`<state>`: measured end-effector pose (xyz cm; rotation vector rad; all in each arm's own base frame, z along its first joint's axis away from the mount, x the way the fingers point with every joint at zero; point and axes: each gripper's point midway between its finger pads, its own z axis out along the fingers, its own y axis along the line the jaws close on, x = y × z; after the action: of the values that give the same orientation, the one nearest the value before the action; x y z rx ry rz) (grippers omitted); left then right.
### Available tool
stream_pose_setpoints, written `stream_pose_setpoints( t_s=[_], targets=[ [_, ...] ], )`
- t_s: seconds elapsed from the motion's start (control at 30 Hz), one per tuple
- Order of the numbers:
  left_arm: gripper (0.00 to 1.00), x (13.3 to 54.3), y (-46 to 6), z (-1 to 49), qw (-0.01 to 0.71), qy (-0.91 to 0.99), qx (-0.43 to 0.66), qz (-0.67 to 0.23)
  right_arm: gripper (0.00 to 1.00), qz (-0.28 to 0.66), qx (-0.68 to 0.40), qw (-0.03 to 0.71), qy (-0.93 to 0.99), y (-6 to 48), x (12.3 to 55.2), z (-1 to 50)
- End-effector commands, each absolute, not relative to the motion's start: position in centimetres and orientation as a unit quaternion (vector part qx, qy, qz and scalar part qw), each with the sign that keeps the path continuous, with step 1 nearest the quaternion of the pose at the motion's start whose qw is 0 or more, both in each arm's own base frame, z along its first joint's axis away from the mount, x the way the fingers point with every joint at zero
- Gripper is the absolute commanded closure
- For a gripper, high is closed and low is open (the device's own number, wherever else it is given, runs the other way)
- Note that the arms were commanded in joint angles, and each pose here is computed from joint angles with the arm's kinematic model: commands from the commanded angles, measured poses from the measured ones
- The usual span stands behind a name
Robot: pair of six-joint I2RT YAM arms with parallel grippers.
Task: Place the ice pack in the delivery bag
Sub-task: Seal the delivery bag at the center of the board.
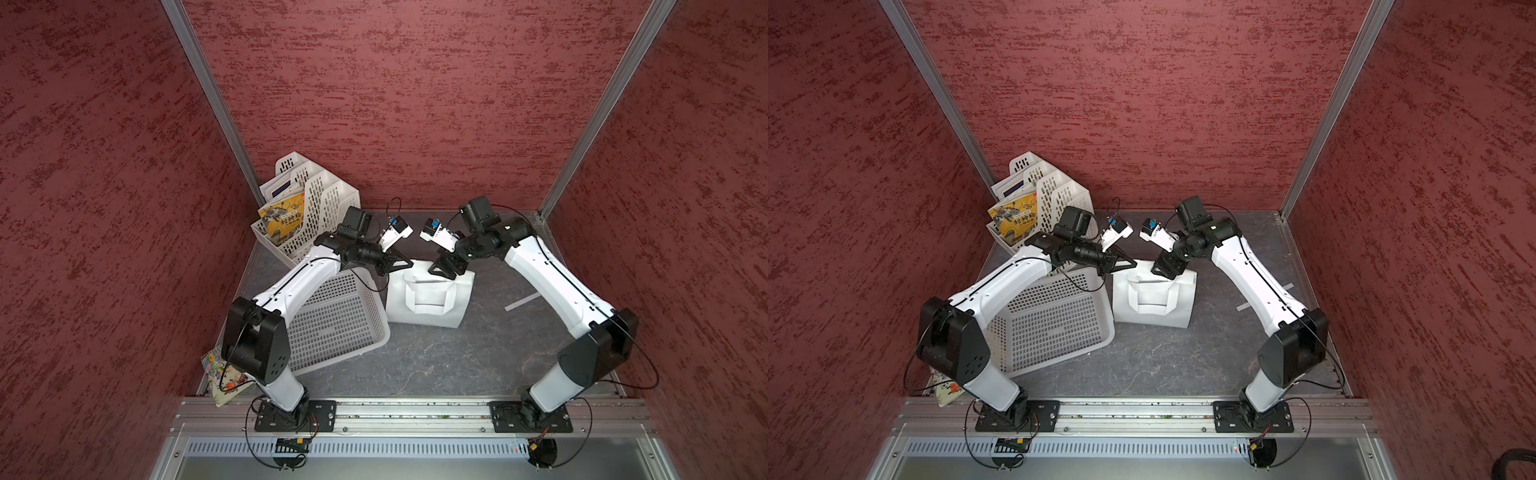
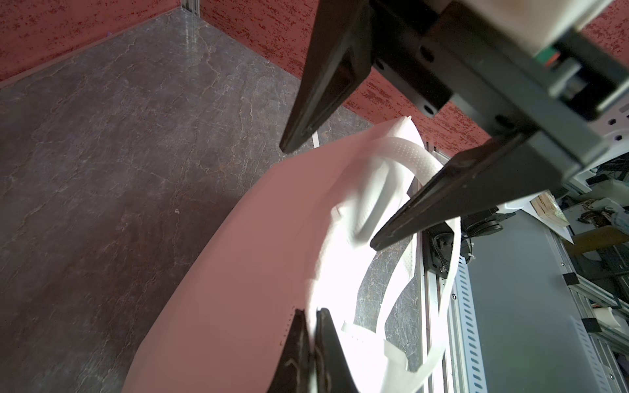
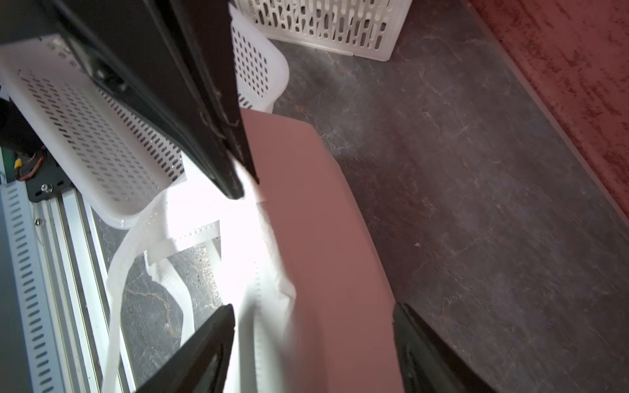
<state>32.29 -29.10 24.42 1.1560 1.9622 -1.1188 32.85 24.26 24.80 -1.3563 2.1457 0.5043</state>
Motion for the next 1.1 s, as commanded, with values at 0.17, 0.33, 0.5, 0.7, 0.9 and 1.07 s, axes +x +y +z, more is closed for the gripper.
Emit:
stream_pose_setpoints(
  t_s=[0.17, 0.33, 0.5, 0.7, 0.9, 1.07],
  targets=[
    [1.0, 32.3, -29.0, 25.9, 0.327, 0.712, 0.452, -0.427, 0.94, 0.193, -0.509, 0.239, 0.804, 24.2, 32.0, 23.0],
    [1.0, 32.3, -28.2, 25.9, 0.331, 0.706, 0.452, -0.434, 1.0, 0.194, -0.498, 0.258, 0.804, 23.7, 32.5, 23.7],
    [1.0, 32.0, -27.8, 25.8, 0.332, 0.698, 0.458, -0.439, 0.39, 0.194, -0.491, 0.282, 0.801, 23.4, 32.3, 24.8],
    [1.0, 31.8, -27.5, 25.5, 0.33, 0.698, 0.459, -0.441, 0.19, 0.17, -0.476, 0.275, 0.818, 20.0, 31.5, 24.3],
    [1.0, 31.8, -27.2, 25.9, 0.336, 0.692, 0.459, -0.444, 0.21, 0.159, -0.464, 0.266, 0.83, 17.7, 30.6, 23.6],
    [1.0, 31.7, -27.2, 26.2, 0.338, 0.686, 0.462, -0.449, 0.42, 0.178, -0.461, 0.252, 0.832, 18.0, 30.3, 22.6]
  ],
)
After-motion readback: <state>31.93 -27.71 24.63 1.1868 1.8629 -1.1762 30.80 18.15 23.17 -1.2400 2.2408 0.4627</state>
